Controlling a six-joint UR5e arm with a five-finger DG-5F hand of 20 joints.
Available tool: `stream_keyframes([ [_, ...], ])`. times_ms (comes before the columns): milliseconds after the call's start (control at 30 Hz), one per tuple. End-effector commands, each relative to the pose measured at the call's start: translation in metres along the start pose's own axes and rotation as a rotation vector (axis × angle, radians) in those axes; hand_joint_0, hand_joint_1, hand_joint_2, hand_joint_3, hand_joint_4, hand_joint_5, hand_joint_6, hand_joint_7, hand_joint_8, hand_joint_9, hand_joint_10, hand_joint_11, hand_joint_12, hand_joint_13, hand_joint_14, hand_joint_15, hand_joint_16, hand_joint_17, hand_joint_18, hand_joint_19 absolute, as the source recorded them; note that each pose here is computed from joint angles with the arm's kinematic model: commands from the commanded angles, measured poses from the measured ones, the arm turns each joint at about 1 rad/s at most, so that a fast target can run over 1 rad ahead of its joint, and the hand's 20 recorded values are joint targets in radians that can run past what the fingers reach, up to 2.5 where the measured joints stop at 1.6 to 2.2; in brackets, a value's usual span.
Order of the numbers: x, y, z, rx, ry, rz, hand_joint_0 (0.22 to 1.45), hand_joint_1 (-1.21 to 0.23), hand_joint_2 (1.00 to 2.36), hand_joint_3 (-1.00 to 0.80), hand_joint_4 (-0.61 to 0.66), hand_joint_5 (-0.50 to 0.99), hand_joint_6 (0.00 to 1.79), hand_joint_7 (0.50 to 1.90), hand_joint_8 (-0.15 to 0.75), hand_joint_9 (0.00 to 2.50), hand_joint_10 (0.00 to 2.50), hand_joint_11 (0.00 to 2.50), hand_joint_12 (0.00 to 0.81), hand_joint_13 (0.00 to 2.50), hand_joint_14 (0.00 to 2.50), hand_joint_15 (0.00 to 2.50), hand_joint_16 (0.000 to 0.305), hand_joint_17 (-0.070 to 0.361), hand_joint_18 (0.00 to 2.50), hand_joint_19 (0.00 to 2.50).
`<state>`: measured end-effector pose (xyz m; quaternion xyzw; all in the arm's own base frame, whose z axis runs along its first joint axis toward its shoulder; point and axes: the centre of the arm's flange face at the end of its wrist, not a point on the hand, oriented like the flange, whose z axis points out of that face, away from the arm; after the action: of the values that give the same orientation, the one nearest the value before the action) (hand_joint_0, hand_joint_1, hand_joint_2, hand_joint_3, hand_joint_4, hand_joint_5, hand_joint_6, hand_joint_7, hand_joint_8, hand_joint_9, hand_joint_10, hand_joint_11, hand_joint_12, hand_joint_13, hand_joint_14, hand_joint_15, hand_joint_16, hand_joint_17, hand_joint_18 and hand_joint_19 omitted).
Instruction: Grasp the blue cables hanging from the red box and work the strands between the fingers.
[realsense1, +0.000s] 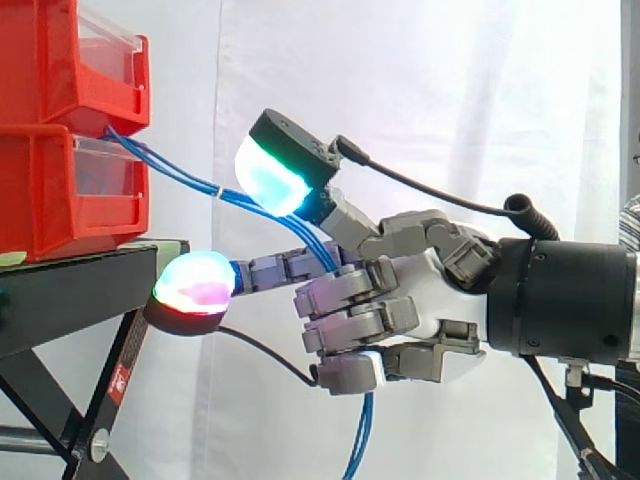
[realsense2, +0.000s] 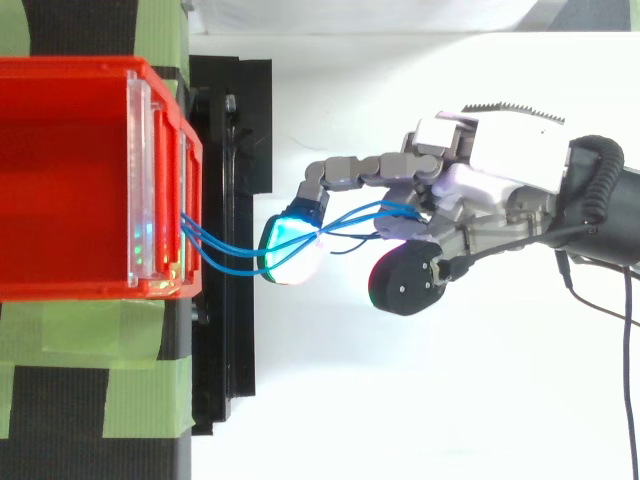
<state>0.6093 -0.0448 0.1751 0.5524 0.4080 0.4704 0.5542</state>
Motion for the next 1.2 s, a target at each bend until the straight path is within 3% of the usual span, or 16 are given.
stream_keyframes([
  [0, -0.0001, -0.001, -0.0012, 0.011, 0.0, -0.023, 0.79, -0.6, 1.0, -1.0, 0.27, 0.27, 0.06, 1.3, 0.484, 1.9, 2.5, 2.5, 0.688, 2.02, 2.5, 1.64, 0.228, 0.171, 2.5, 0.88],
  [233, -0.0021, -0.0054, -0.0051, 0.05, -0.001, -0.05, 0.79, -0.6, 1.0, -1.0, 0.27, 0.27, 0.07, 1.3, 0.486, 1.89, 2.5, 2.5, 0.689, 2.02, 2.5, 1.65, 0.231, 0.173, 2.5, 0.87],
  [400, -0.0003, -0.0055, -0.0064, 0.058, 0.006, -0.054, 0.79, -0.6, 1.0, -1.0, 0.26, 0.27, 0.07, 1.3, 0.483, 1.88, 2.5, 2.5, 0.687, 2.01, 2.5, 1.64, 0.227, 0.171, 2.5, 0.87],
  [1167, 0.0001, -0.0064, -0.0066, 0.06, 0.003, -0.055, 0.79, -0.59, 1.0, -1.0, 0.27, 0.26, 0.04, 1.29, 0.483, 1.87, 2.5, 2.5, 0.68, 1.98, 2.5, 1.65, 0.229, 0.172, 2.5, 0.86],
])
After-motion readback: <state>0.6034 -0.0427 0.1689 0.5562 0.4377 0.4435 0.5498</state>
